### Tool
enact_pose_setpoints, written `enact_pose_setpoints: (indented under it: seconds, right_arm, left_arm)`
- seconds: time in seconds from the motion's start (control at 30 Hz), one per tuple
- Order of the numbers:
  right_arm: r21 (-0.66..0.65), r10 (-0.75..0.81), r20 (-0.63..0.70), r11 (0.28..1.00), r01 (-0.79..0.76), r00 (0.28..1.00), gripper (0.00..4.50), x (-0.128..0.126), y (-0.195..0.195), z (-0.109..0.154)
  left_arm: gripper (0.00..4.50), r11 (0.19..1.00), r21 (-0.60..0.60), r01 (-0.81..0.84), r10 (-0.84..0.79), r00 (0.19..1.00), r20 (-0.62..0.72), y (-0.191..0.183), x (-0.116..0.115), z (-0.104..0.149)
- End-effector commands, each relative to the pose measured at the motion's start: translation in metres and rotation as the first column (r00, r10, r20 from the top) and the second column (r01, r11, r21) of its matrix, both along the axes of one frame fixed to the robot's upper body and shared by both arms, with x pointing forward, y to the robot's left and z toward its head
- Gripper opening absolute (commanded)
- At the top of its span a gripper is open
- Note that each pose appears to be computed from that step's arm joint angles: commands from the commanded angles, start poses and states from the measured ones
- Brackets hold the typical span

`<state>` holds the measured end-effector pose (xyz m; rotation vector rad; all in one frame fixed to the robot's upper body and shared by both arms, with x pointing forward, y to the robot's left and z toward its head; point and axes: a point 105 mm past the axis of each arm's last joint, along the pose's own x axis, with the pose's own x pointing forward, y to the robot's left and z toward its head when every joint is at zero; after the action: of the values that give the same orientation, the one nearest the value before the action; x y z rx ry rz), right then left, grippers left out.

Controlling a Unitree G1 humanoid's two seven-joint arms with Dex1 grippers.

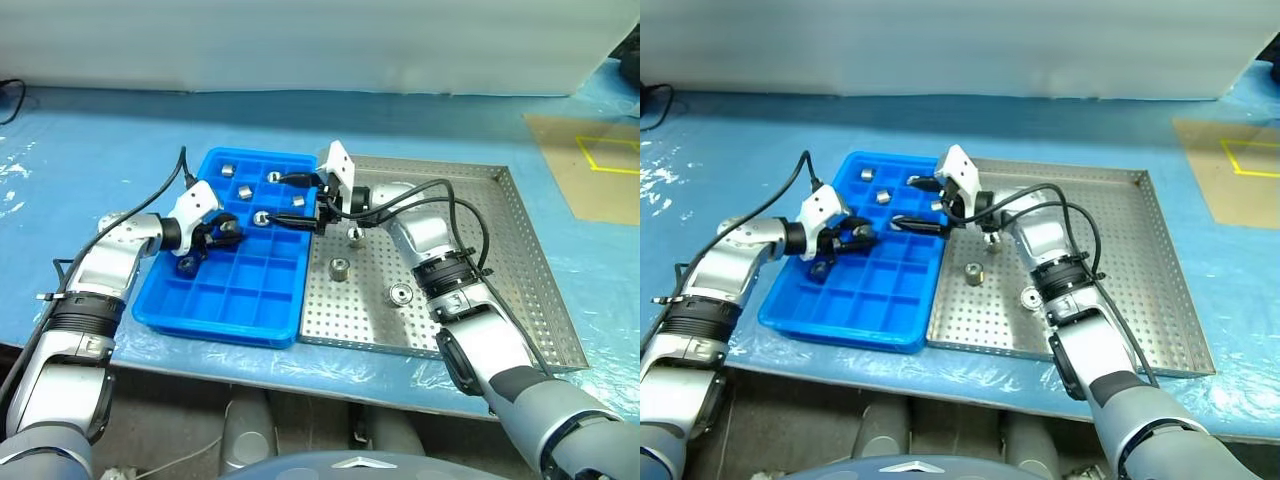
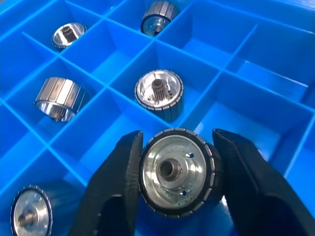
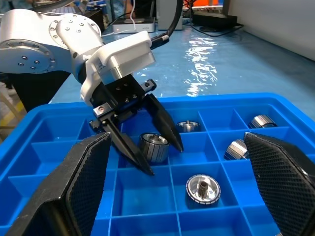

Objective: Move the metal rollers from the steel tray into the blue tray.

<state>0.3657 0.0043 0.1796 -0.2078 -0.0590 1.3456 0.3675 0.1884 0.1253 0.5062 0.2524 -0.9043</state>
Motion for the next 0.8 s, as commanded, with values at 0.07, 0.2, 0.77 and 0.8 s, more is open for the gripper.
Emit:
enact_pose_setpoints:
  seconds: [0.07,0.2,0.77,0.8]
  right_arm:
    - [0.045,-0.003,0.051,0.999,0.001,0.999,4.44,-0.003,-0.002,0.018]
    - [0.048,-0.016,0.047,0.999,0.014,0.999,4.44,-0.004,-0.005,0.019]
    - [0.106,-0.293,0.051,0.952,0.287,0.955,4.44,-0.004,-0.071,0.033]
    - [0.107,-0.325,0.053,0.942,0.318,0.944,4.44,-0.007,-0.079,0.033]
  left_arm:
    - [3.39,0.999,-0.007,0.038,-0.038,0.999,0.039,-0.009,0.001,0.011]
    - [3.39,0.997,-0.041,0.067,-0.064,0.995,0.072,-0.02,0.004,0.026]
    - [3.39,0.94,-0.161,0.302,-0.285,0.951,0.122,-0.113,0.04,0.06]
    - [3.39,0.931,-0.158,0.328,-0.312,0.943,0.119,-0.123,0.041,0.059]
